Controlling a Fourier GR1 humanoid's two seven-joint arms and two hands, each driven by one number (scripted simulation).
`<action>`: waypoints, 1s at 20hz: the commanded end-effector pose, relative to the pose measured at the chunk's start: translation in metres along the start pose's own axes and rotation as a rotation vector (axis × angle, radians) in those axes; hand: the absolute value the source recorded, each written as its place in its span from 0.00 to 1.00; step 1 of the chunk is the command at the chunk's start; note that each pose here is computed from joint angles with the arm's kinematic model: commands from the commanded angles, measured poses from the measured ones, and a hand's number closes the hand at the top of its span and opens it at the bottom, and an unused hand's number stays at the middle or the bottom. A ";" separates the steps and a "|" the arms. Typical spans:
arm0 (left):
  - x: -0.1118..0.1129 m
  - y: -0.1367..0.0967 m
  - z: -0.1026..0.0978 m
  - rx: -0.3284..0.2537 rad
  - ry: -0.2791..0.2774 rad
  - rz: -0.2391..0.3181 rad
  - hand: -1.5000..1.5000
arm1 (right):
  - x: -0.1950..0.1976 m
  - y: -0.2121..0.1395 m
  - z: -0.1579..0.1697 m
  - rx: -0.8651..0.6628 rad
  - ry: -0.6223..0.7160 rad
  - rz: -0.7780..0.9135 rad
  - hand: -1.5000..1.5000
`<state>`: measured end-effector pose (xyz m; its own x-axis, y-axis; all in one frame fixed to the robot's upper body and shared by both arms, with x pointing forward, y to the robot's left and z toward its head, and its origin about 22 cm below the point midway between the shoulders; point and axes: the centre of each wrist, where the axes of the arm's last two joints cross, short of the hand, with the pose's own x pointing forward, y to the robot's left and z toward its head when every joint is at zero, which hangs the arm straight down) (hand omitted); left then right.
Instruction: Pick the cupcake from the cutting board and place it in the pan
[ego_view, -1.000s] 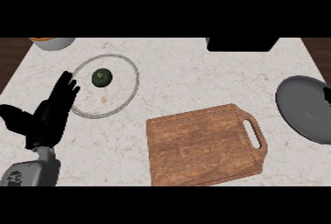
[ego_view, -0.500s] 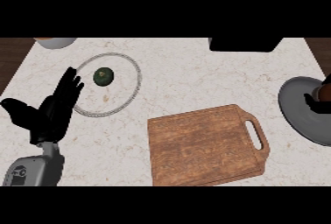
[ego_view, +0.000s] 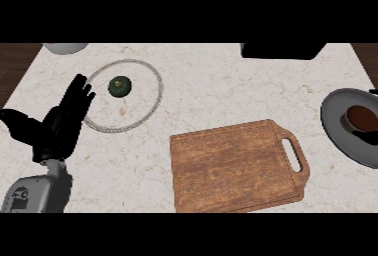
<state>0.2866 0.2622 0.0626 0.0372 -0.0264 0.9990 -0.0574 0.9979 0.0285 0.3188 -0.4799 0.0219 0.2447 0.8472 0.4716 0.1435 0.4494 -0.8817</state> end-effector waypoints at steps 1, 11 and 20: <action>-0.004 -0.005 0.006 -0.006 0.003 -0.013 0.50 | -0.008 -0.021 -0.002 -0.038 -0.031 -0.112 0.00; -0.003 0.019 0.005 0.010 0.011 -0.012 0.50 | -0.069 -0.055 0.041 -0.171 -0.042 -0.630 0.00; -0.007 0.025 0.016 0.037 0.008 -0.005 0.50 | -0.133 -0.106 0.113 -0.104 -0.140 -0.837 0.00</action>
<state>0.2766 0.2766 0.0605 0.0432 -0.0332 0.9985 -0.0899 0.9953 0.0370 0.1976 -0.5939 0.0546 0.0011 0.3656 0.9308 0.3827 0.8597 -0.3382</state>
